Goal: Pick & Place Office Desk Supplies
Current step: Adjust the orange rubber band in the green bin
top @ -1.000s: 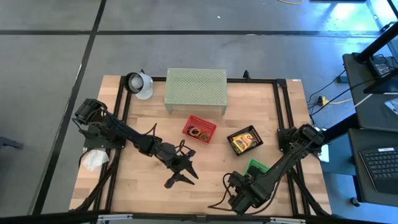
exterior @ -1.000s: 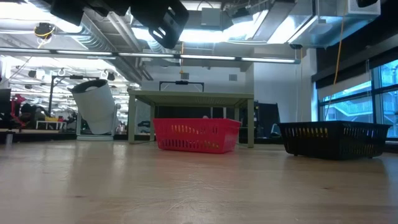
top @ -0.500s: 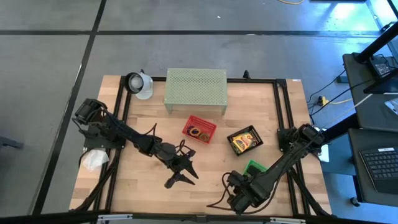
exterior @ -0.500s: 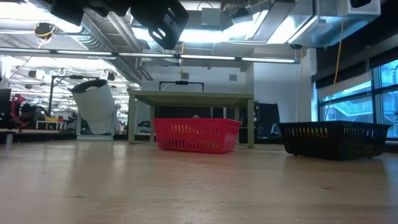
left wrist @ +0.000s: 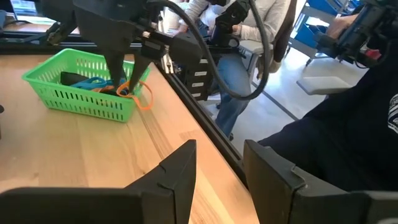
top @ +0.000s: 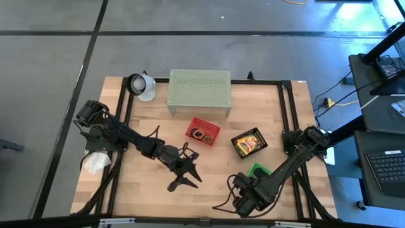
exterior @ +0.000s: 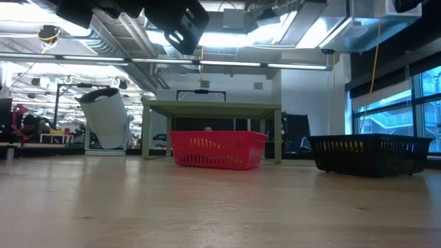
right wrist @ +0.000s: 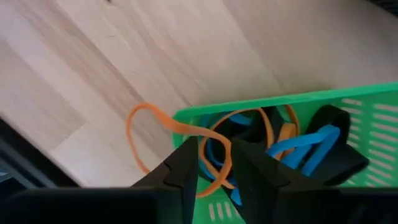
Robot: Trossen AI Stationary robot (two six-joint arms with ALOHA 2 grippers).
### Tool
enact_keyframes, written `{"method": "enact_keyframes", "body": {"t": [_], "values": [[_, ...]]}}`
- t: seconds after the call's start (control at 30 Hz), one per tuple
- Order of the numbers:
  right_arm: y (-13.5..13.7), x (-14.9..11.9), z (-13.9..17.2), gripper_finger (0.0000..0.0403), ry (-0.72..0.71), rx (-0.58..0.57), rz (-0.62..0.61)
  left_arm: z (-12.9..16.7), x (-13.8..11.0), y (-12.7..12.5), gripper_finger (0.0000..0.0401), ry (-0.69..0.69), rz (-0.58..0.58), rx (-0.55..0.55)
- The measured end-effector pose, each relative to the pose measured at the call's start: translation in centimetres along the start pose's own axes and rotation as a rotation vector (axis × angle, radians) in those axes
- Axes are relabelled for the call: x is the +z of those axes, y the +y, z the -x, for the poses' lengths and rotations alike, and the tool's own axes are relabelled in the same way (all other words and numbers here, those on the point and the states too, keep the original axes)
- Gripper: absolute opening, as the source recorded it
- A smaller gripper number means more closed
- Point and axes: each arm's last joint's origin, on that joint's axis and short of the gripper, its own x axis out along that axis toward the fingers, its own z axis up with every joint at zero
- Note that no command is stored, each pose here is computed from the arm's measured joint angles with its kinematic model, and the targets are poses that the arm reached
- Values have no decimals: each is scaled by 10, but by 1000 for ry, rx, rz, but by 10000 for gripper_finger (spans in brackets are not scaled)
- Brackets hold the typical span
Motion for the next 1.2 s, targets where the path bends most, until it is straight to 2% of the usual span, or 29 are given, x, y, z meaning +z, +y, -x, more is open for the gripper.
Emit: {"method": "enact_keyframes", "body": {"t": [0.3,0.5,0.63,0.97,1.2], "values": [[-2,-2,0,54,37,-16,-13,0,0,0,127,1,0,-4],[-2,-3,0,42,73,-13,-38,0,0,0,127,2,6,-6],[-2,-3,0,53,92,-11,-46,0,0,0,127,2,18,-10],[-2,-4,0,108,104,-19,-68,0,0,-1,127,10,19,-51],[-3,-4,0,106,105,-26,-81,0,0,-2,127,10,19,-51]]}}
